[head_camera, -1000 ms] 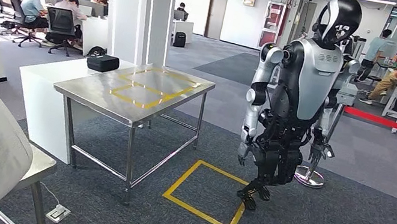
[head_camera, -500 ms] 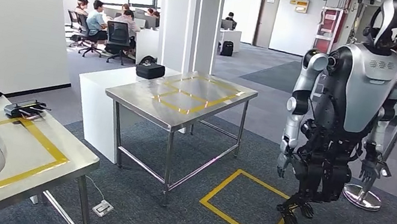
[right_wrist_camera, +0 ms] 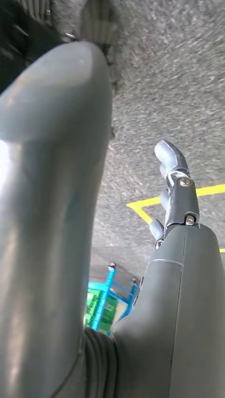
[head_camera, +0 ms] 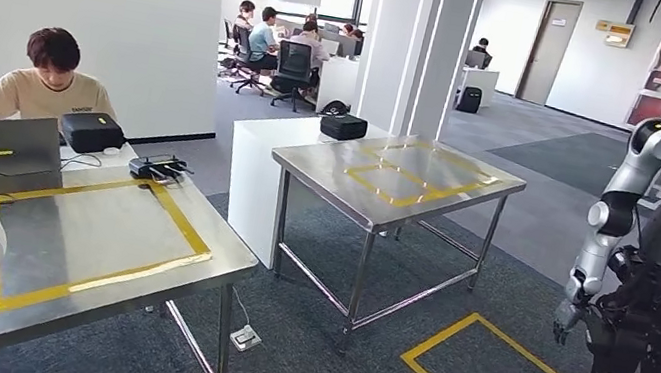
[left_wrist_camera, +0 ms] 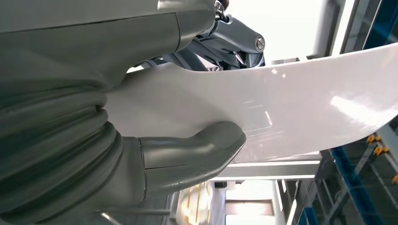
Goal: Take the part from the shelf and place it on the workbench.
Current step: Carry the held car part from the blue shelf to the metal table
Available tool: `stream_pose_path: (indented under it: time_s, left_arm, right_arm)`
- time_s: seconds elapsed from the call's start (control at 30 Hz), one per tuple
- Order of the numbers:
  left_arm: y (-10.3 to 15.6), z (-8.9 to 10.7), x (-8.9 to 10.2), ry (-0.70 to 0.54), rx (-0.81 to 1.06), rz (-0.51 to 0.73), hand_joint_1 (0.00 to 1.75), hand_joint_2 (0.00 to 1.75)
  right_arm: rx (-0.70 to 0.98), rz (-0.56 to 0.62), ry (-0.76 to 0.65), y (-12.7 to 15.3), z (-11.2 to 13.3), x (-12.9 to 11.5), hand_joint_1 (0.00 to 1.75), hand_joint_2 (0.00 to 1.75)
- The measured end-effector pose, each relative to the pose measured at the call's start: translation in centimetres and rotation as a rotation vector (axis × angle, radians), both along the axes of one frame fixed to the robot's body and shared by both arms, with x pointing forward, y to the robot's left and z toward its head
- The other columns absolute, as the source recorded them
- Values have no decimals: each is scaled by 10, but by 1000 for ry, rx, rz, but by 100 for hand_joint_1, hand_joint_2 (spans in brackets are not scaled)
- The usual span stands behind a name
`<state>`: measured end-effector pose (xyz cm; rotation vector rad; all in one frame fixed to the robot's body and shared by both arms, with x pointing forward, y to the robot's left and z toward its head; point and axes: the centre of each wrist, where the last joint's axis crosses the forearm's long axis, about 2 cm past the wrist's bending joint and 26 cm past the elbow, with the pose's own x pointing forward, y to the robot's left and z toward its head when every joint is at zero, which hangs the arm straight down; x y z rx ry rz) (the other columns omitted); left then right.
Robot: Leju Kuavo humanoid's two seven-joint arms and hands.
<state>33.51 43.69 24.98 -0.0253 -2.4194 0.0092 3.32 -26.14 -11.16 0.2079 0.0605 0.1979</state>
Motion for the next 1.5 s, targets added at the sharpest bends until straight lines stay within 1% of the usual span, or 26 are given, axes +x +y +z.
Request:
stream_pose_path:
  time_s: [0.13, 0.3, 0.5, 0.63, 0.77, 1.0, 1.13, 1.3, 1.5]
  left_arm:
    - [0, 5, 6, -5, -1, 1, 175, 175]
    - [-1, 16, 16, -25, 2, -3, 175, 175]
    - [1, 23, 26, -22, 13, 4, 175, 175]
    - [-2, 18, 31, -1, 11, 5, 175, 175]
    - [-5, 21, 34, -15, 11, 9, 175, 175]
    - [-8, 21, 35, -29, 18, 26, 175, 175]
    - [-11, 15, 35, -27, 13, 35, 175, 175]
    - [-16, 13, 35, -28, 15, 33, 175, 175]
    - [-15, 14, 36, -28, 22, 33, 175, 175]
  right_arm:
    - [-4, -4, 10, 1, 0, -2, 0, 0]
    - [-1, -11, 2, 4, 0, -1, 0, 0]
    - [4, -15, -5, 8, 1, 2, 0, 0]
    - [5, -15, -3, 9, 1, 1, 0, 0]
    - [8, -14, -5, 11, 1, 2, 0, 0]
    - [5, -16, -13, 11, 1, 3, 0, 0]
    - [4, -16, -3, 11, 1, -1, 0, 0]
    - [5, -20, -9, 11, 1, -1, 0, 0]
    - [-10, -73, -4, 11, 1, 0, 0, 0]
